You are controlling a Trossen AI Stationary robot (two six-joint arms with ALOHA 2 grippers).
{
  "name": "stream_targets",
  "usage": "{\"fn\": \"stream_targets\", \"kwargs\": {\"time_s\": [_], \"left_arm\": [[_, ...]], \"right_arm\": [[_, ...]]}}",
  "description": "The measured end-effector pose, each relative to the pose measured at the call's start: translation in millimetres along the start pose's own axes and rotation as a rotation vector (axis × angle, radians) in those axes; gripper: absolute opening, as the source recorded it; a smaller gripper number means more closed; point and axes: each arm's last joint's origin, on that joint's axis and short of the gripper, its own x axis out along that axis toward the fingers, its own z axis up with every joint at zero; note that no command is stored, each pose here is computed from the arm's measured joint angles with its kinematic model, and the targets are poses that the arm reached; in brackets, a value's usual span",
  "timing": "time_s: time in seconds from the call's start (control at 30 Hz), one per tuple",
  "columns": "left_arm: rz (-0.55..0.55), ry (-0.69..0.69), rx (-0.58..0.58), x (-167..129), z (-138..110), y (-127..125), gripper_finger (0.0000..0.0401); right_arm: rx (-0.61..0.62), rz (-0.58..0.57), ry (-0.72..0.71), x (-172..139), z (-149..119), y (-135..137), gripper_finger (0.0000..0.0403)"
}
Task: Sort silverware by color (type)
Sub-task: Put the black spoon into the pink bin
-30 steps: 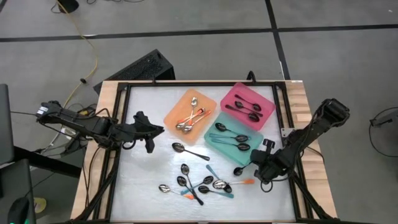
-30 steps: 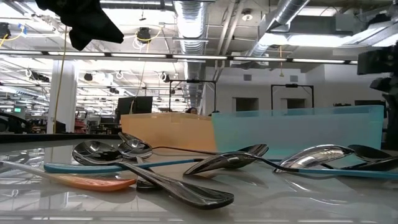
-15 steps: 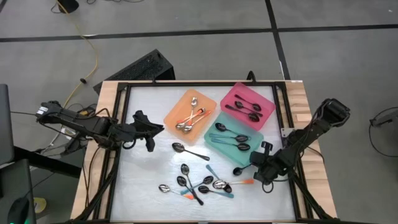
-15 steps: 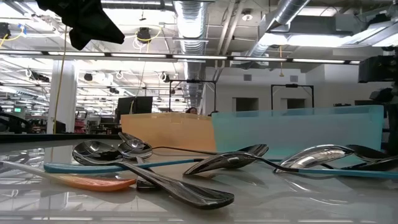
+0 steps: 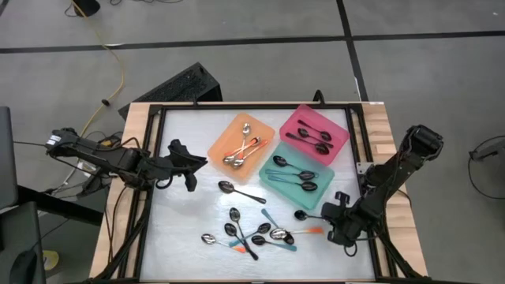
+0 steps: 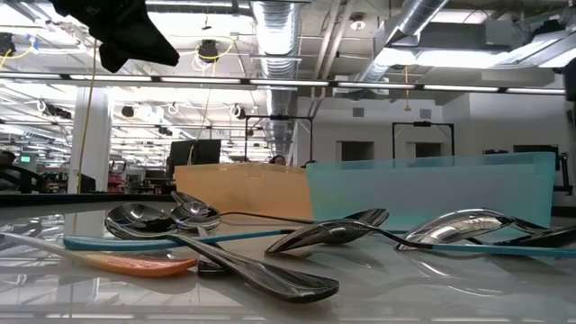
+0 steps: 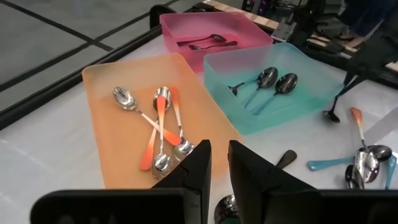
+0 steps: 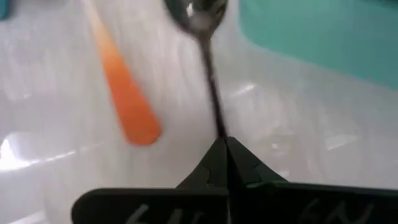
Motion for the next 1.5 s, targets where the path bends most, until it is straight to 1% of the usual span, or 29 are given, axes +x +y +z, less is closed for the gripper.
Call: {"fn": "stream_targets", "kwargs": {"time_s": [0.17, 0.3, 0.47, 0.7, 0.8, 0.9, 1.03, 1.2, 1.33, 1.5], "left_arm": [[0.018, -0.009, -0.003, 0, 0, 1, 0.0041], [0.023, -0.013, -0.003, 0, 0, 1, 0.0041], [0.039, -0.022, -0.002, 0, 1, 1, 0.0041], [0.041, -0.024, -0.002, 0, 1, 1, 0.0041], [0.039, -0.023, -0.002, 0, 1, 1, 0.0041], [0.039, -0.023, -0.002, 0, 1, 1, 0.0041], [0.039, -0.022, -0.002, 0, 1, 1, 0.0041], [0.039, -0.022, 0.004, 0, 1, 1, 0.0041], [0.038, -0.022, 0.001, 0, 1, 1, 0.0041], [0.058, -0.023, 0.040, 0, 0, 2, 0.0041]], "right_arm": [[0.012, 0.016, -0.017, -5, 4, 5, 0.0010], [-0.020, 0.040, -0.033, -10, 11, 11, 0.0037], [-0.038, 0.045, -0.054, -12, 18, 13, 0.0094], [-0.094, 0.012, -0.053, -6, 32, 4, 0.0207], [-0.137, 0.002, -0.053, -4, 38, 1, 0.0233], [-0.175, 0.013, -0.027, -3, 41, -1, 0.0238], [-0.205, 0.039, 0.007, -2, 38, 0, 0.0230], [-0.216, 0.025, 0.041, 5, 30, -8, 0.0220], [-0.211, 0.059, 0.057, 14, 23, -12, 0.0219], [-0.211, 0.061, 0.063, 16, 22, -13, 0.0219]]}}
